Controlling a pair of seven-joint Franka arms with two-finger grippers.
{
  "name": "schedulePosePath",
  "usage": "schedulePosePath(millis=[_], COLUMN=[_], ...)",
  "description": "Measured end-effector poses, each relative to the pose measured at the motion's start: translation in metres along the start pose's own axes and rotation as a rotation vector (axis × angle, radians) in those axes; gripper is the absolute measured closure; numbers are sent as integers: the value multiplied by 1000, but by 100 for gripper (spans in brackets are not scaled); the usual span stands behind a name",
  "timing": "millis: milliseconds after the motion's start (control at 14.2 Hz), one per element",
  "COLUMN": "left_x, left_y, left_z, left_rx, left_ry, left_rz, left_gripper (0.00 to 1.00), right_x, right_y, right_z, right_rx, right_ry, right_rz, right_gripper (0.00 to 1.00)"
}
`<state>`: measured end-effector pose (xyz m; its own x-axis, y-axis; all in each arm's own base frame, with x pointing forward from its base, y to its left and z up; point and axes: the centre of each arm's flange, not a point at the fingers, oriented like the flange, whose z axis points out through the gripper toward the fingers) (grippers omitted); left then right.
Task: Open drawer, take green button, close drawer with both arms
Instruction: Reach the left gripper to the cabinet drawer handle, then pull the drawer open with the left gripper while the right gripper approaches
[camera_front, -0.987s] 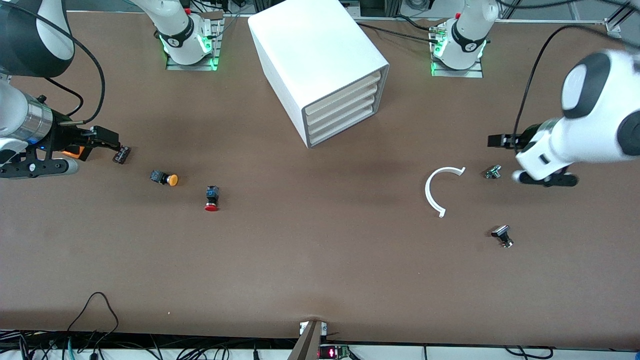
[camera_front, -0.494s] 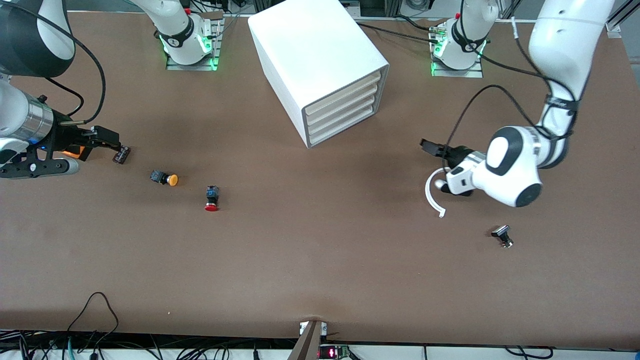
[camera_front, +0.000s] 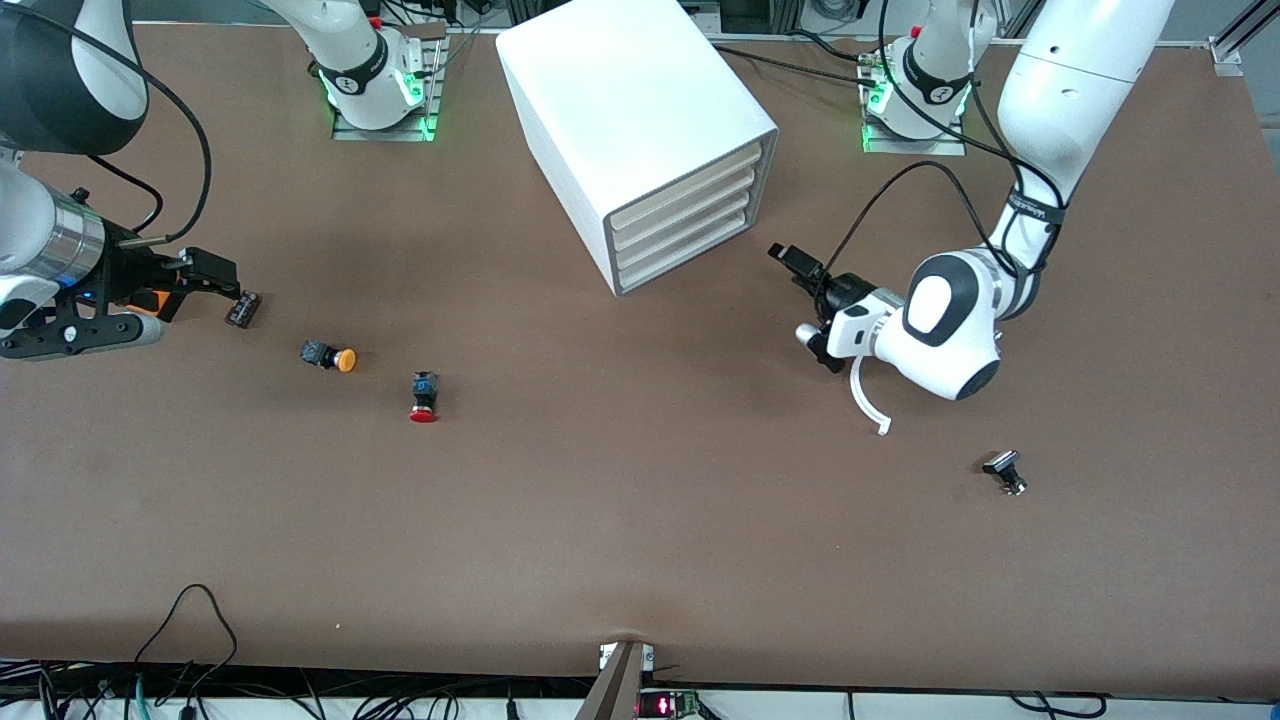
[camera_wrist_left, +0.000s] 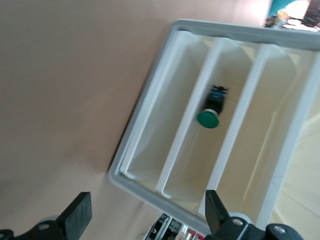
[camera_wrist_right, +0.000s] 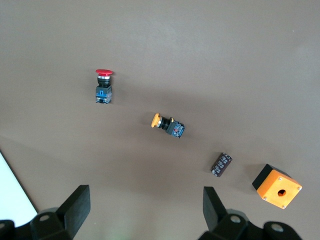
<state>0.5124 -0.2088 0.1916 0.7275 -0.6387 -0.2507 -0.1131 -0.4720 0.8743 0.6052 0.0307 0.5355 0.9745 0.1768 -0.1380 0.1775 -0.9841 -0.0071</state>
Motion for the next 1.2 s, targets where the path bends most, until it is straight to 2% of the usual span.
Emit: schedulePosePath(millis=[212,353,423,494,635,776,1058,1199], left_x=[-3,-4,-2,0,3,3,2,2], left_y=[-15,-26,-29,-31,-32,-32,-26,-23], left_z=[32,50,58,66,89,113,138,143], left_rx=[-108,-135,-132,-135,-156,-166,-200,-209], left_ry=[17,17,23,32,48,57,67,64], left_rz=[16,6,6,9,-6,-21,-42,-42], left_gripper=[0,0,5,15,17,32,38,38], right_x=[7,21,29,36,45,49,55,55], right_y=[-10,-29,-41,-55,-80,-98,-130,-147], right_z=[6,15,20,24,31,43,62,66], right_rx=[-3,-11,-17,-22,-24,8,35,51], right_ry=[6,31,54,76,95,78,54,50], right_rz=[-23,-56,-76,-98,-130,-142,-182,-202], right_gripper=[0,0,0,0,0,0,0,0])
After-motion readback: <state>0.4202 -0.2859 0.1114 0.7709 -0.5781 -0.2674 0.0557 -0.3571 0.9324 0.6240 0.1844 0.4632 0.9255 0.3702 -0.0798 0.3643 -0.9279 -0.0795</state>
